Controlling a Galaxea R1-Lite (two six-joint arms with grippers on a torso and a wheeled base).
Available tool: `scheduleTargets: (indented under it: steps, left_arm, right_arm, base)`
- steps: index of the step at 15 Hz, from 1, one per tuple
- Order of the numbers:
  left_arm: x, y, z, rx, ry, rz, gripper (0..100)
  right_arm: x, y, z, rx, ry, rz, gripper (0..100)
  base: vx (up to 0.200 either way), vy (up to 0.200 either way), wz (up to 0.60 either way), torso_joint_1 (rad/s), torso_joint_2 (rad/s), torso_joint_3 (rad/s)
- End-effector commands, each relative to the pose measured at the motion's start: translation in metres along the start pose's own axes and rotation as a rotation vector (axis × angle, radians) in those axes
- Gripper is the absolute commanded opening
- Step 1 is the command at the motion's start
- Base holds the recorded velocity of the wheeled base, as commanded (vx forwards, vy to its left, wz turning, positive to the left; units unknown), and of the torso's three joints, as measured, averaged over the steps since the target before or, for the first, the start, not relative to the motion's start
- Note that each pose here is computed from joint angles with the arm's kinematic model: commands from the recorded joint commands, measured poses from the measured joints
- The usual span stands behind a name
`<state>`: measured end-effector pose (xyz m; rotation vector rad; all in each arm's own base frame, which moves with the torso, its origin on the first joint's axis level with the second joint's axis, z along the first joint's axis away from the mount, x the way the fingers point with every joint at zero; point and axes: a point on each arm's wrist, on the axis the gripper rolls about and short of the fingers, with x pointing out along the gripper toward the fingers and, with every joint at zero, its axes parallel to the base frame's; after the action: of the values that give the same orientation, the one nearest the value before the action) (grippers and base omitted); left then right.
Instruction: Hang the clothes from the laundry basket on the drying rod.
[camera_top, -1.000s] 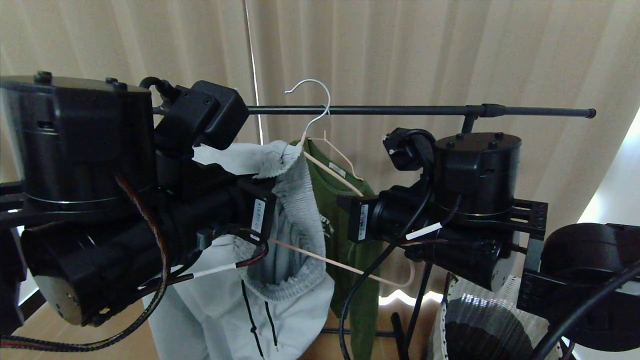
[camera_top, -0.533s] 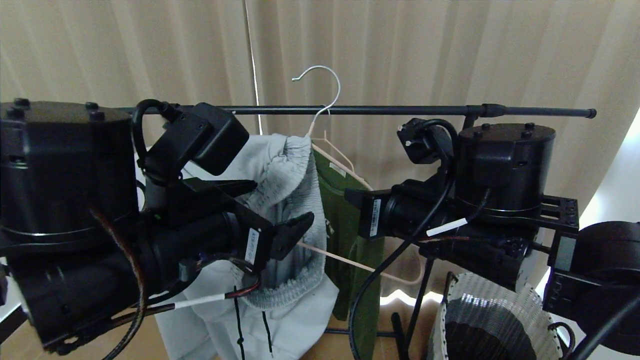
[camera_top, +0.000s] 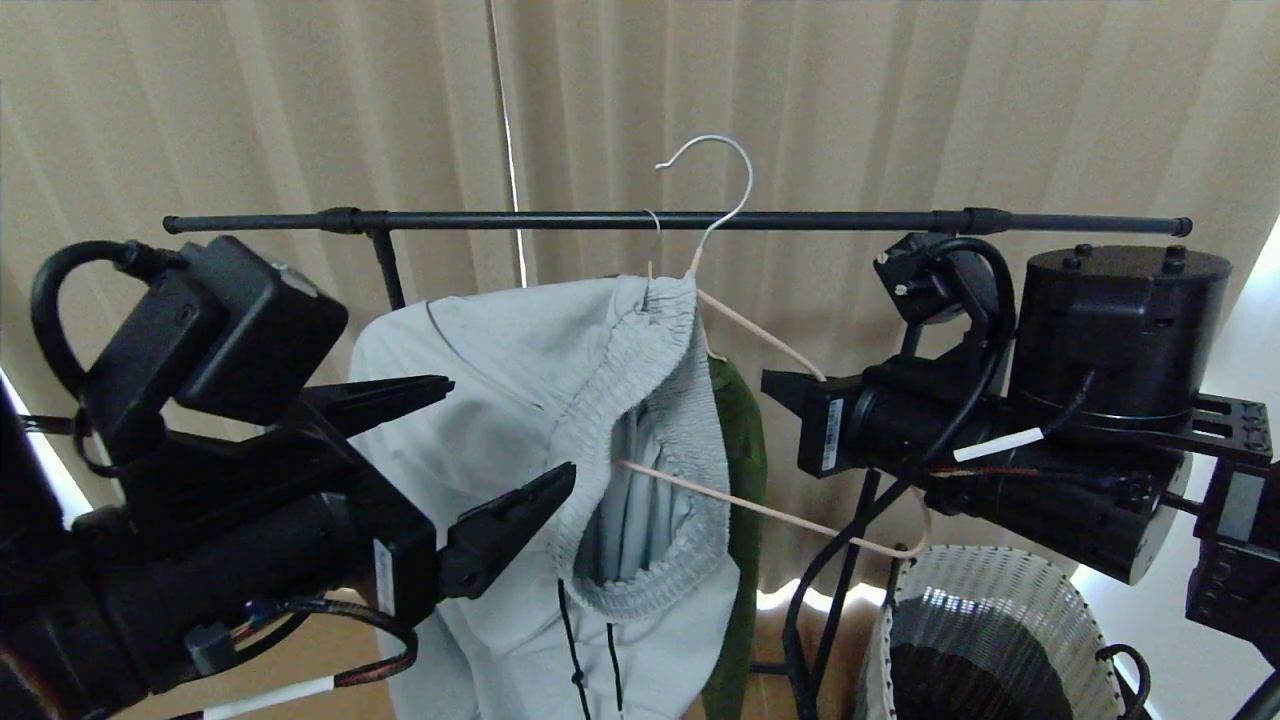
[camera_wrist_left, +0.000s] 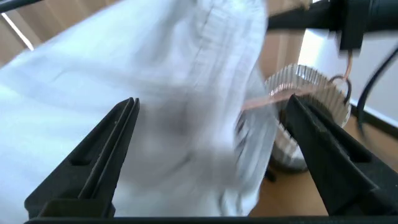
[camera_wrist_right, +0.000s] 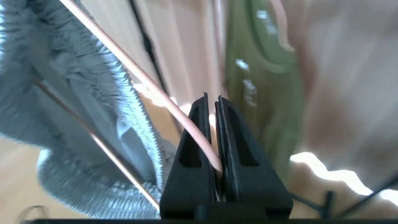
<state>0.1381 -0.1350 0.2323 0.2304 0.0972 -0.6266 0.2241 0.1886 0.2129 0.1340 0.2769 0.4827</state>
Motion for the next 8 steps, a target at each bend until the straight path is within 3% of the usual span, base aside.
scheduleTargets:
  steps: [1, 4, 8]
  left_arm:
    - [-0.013, 0.01, -0.003, 0.016, -0.013, 0.044, 100]
    - [-0.017, 0.023, -0.015, 0.111, 0.025, 0.109, 100]
    - [-0.023, 0.024, -0.011, 0.216, -0.018, 0.057, 100]
  right_arm:
    - [-0.011, -0.014, 0.002, -0.027, -0.011, -0.039, 0]
    - [-0.018, -0.022, -0.002, -0.054, -0.001, -0.061, 0]
    - [-0.021, -0.029, -0.009, -0.087, 0.021, -0.078, 0]
  base:
    - [0.0, 0.0, 0.0, 0.0, 0.0, 0.0]
    - [0.0, 0.0, 0.0, 0.0, 0.0, 0.0]
    - [0.0, 0.0, 0.0, 0.0, 0.0, 0.0]
